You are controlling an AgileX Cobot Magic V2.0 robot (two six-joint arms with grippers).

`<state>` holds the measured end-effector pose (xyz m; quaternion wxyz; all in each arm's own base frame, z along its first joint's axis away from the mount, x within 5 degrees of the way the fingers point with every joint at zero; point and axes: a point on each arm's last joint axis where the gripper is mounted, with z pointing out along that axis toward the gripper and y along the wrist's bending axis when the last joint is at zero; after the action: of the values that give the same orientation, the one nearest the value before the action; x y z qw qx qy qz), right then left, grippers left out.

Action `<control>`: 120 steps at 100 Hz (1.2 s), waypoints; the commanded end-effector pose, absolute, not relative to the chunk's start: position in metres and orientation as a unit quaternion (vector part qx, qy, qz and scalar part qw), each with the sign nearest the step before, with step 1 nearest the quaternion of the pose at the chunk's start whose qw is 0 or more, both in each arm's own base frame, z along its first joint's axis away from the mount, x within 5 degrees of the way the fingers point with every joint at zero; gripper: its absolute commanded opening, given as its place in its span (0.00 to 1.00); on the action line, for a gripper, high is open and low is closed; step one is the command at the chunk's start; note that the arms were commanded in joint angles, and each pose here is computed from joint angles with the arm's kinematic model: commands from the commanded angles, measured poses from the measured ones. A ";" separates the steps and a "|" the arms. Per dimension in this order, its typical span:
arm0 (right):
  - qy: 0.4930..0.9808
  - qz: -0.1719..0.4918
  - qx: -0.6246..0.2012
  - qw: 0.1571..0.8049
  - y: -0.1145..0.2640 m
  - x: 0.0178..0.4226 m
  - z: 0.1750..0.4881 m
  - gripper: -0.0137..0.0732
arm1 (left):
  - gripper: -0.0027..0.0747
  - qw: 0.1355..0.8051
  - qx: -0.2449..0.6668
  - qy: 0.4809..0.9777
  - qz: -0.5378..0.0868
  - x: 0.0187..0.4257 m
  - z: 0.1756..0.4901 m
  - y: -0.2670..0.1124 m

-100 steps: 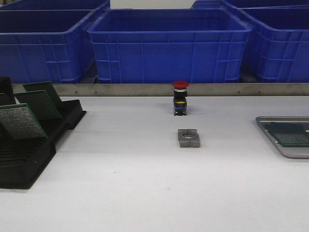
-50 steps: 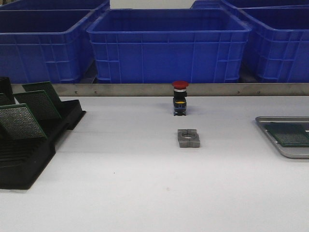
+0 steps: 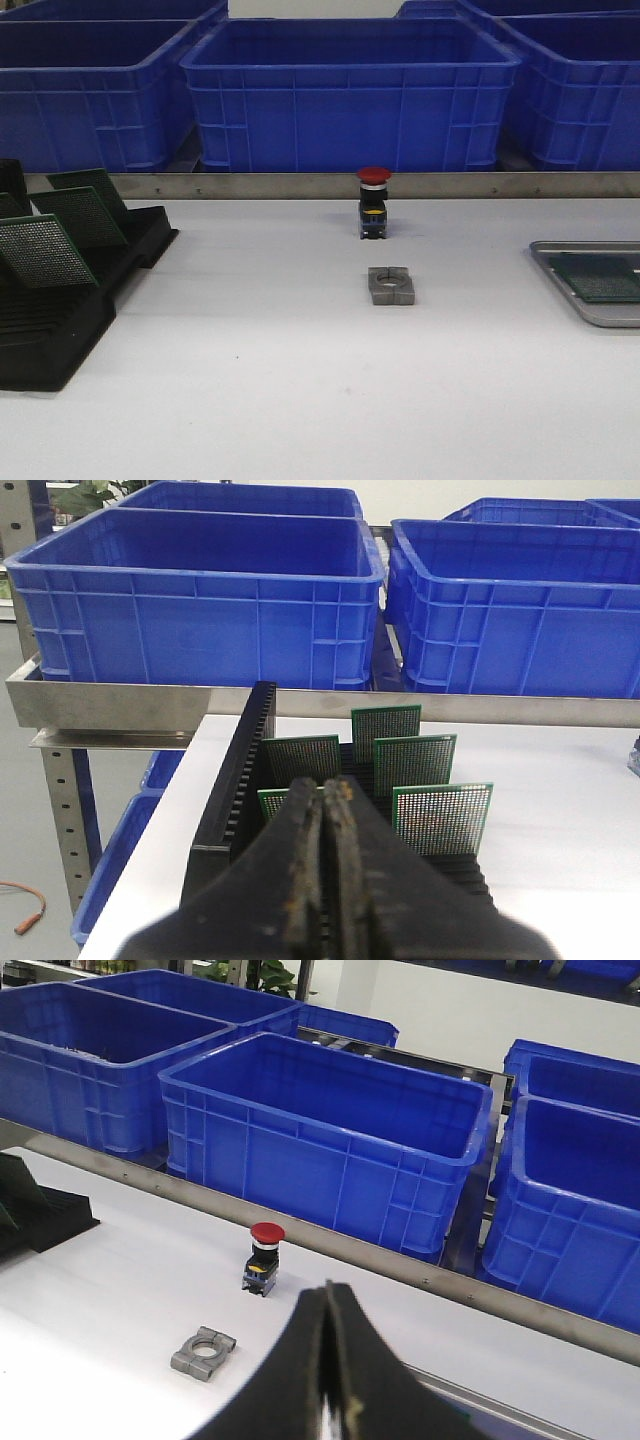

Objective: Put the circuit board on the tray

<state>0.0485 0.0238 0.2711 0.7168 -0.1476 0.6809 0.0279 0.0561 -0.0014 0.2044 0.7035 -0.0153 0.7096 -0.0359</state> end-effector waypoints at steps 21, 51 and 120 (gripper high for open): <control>0.667 0.025 -0.131 0.733 0.022 0.048 0.282 0.09 | 0.01 0.720 -0.019 0.693 -0.044 0.056 0.195 -0.002; 0.667 0.025 -0.131 0.733 0.022 0.048 0.282 0.09 | 0.01 0.720 -0.019 0.693 -0.044 0.056 0.195 -0.002; 0.656 -0.030 -0.011 0.754 -0.001 0.057 0.255 0.09 | 0.01 0.720 -0.019 0.693 -0.044 0.056 0.195 -0.002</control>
<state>0.0588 0.0046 0.2442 0.7212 -0.0342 0.6918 -0.0062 0.0561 -0.0014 0.2038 0.7010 -0.0167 0.7120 -0.0371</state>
